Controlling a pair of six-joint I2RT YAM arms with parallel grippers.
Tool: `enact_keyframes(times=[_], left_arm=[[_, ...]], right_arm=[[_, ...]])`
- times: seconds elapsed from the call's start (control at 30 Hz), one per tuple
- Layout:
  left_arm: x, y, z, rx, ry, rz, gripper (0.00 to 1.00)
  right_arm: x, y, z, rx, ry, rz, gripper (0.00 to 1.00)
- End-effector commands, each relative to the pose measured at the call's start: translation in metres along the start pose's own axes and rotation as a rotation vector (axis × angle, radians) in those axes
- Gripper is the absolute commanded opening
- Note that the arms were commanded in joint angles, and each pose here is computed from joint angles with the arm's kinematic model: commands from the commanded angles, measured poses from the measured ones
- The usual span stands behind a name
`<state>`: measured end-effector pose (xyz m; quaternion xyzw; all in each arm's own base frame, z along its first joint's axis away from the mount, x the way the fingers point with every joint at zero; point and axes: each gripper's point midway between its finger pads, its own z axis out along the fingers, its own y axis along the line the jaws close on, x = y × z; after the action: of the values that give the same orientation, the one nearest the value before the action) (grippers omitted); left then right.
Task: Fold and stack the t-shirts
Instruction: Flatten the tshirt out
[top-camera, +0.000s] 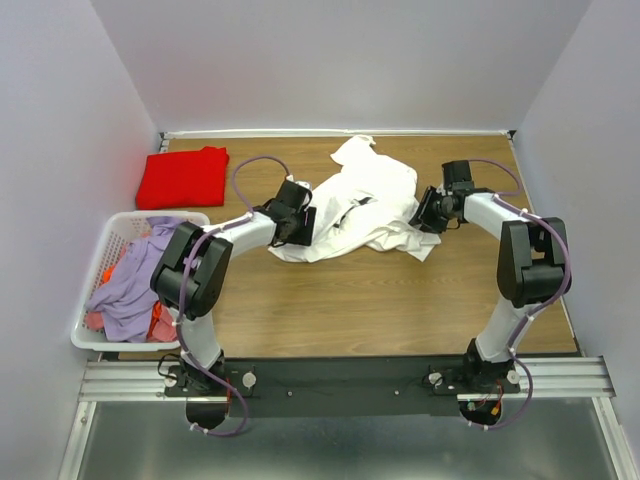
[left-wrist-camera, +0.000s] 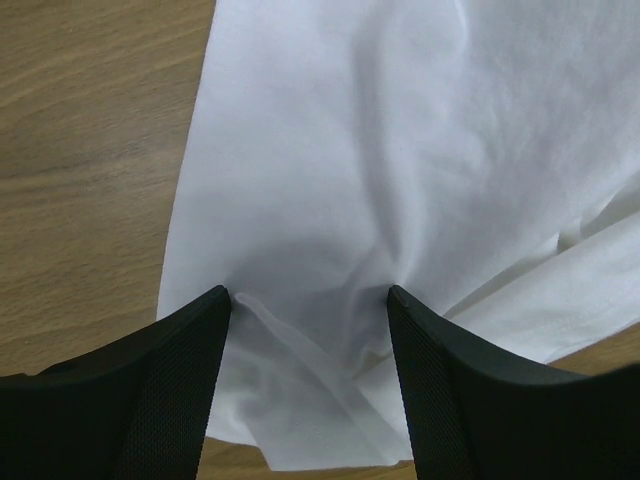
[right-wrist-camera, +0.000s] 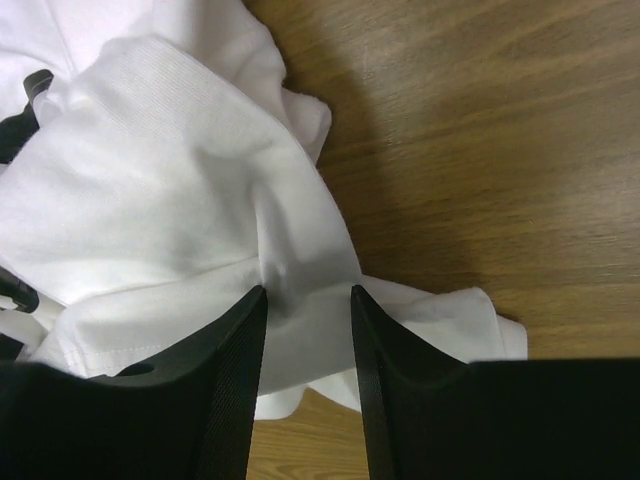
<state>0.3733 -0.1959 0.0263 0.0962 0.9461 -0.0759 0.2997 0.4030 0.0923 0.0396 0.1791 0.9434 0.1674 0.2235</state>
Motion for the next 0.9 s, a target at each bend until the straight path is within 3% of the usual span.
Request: enact_keyframes(times=[0.0,0.2,0.53,0.87], left_arm=[[0.026,0.013,0.010,-0.040,0.094,0.002,0.72],[0.036,0.036,0.007,-0.091,0.103,-0.028,0.72],[0.023,0.072,0.007,-0.167,0.071,-0.119,0.72],[-0.042,0.067,0.023,-0.165,-0.036,-0.132,0.75]], right_arm=[[-0.002,-0.005,-0.007,-0.001,-0.022,0.005,0.47],[0.010,0.006,-0.005,-0.086,0.021,-0.001,0.44],[0.011,-0.004,-0.008,-0.046,-0.005,-0.026,0.49],[-0.010,0.019,-0.003,-0.133,-0.015,-0.082,0.50]])
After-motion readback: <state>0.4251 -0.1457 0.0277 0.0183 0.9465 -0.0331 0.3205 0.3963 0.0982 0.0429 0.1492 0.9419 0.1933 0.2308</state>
